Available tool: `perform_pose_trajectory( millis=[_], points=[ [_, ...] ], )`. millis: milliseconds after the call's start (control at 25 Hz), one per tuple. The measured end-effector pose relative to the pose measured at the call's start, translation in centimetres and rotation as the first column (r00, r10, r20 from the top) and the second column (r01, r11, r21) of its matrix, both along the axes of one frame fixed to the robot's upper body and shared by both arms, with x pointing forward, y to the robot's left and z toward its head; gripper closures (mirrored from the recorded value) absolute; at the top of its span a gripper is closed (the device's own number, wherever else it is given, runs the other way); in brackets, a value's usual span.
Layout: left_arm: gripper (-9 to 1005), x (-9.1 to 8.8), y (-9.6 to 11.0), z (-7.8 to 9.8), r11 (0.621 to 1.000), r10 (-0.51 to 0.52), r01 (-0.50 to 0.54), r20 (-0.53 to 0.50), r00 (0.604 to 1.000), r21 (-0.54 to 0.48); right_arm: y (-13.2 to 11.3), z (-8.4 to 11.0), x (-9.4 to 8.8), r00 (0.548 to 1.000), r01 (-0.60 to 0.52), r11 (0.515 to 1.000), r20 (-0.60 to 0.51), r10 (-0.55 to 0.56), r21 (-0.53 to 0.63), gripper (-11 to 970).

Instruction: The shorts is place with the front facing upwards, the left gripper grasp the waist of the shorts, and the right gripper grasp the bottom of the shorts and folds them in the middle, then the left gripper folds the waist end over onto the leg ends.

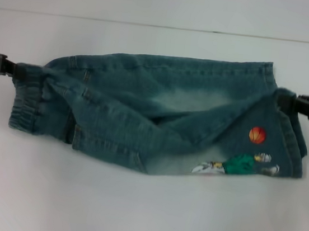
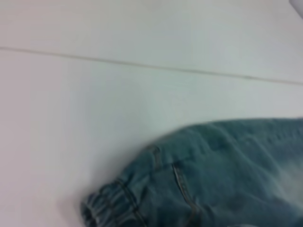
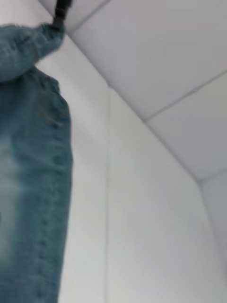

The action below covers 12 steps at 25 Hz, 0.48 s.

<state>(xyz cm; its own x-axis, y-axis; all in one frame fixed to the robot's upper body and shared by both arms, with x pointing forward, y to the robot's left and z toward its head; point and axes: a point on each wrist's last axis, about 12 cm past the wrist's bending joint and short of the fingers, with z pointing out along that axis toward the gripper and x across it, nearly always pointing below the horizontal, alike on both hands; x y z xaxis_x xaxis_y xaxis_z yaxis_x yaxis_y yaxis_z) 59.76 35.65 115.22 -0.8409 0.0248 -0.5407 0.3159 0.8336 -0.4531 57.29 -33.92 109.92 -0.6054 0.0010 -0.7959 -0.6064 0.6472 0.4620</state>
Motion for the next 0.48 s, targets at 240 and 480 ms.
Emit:
perform_pose_trajectory(
  millis=[240,480],
  points=[
    [927,0.4,0.4,-0.6,0.998,0.064,-0.064,0.028,0.998,0.003,0.4,-0.8,0.8,0.994,0.097,0.995,0.049,-0.096,-0.012,923],
    [925,0.5,1.2,-0.9,0.991,0.136,-0.136,0.060,0.989,-0.005,0.2,-0.9,1.4,0.984,0.161,0.987,0.081,-0.160,-0.005,923]
  ],
)
